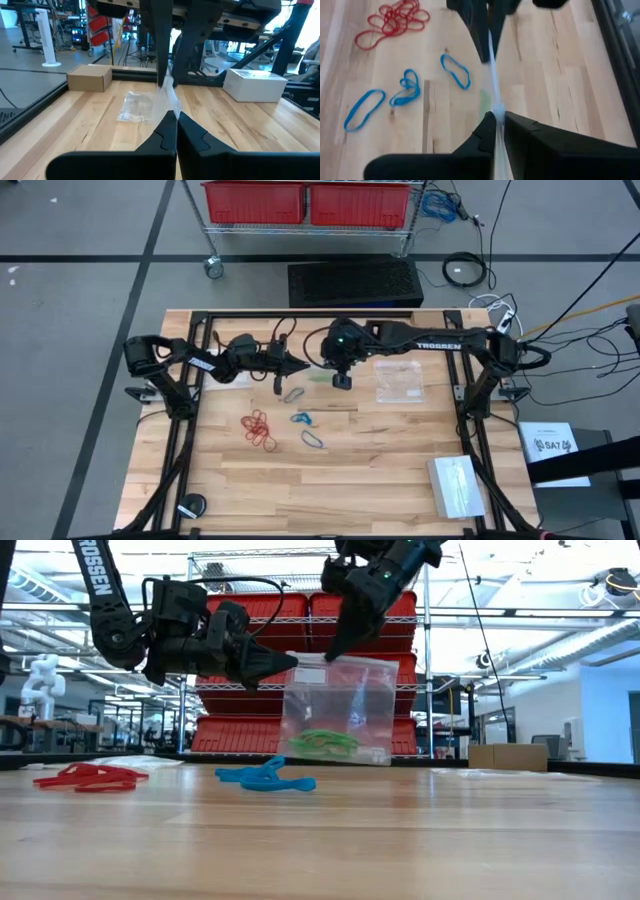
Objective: Sort rubber bands
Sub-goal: Close the center transparent zip bag
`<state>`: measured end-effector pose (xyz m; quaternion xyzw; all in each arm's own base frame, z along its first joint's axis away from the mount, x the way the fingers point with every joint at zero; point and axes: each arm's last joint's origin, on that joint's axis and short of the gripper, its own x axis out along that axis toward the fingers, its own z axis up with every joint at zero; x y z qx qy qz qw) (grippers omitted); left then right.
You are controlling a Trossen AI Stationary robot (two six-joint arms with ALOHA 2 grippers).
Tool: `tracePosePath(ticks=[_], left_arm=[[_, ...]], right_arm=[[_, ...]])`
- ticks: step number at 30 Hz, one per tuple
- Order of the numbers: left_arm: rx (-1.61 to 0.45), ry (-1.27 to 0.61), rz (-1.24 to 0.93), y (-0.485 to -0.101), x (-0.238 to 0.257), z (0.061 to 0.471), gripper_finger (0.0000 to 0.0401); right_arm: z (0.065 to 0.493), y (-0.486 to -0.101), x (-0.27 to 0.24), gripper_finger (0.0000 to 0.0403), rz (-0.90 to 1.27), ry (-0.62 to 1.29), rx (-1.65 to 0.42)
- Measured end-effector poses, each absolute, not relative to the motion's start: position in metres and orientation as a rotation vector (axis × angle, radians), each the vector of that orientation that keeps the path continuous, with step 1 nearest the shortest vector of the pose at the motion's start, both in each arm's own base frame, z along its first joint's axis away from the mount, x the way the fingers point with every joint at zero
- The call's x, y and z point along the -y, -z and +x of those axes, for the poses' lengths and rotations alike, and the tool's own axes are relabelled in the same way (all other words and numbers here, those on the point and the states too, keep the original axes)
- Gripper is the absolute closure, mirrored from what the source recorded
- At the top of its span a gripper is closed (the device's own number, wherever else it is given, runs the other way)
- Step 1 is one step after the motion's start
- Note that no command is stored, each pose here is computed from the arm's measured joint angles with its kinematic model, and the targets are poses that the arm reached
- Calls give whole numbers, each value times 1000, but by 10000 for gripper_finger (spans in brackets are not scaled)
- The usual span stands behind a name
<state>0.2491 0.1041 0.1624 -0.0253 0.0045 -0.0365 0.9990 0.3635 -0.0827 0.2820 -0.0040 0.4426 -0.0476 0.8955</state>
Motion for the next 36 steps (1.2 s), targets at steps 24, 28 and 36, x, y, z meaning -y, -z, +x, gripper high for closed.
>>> tracePosePath(ticks=[24, 28, 36], left_arm=[[-4, 70, -67, -163, -104, 249, 401], [-14, 60, -72, -162, -105, 249, 401], [-47, 4, -87, -158, -108, 248, 401]], right_arm=[[329, -274, 79, 394, 6, 178, -1252], [326, -274, 80, 394, -18, 215, -1288], [326, -274, 83, 386, -32, 271, -1285]])
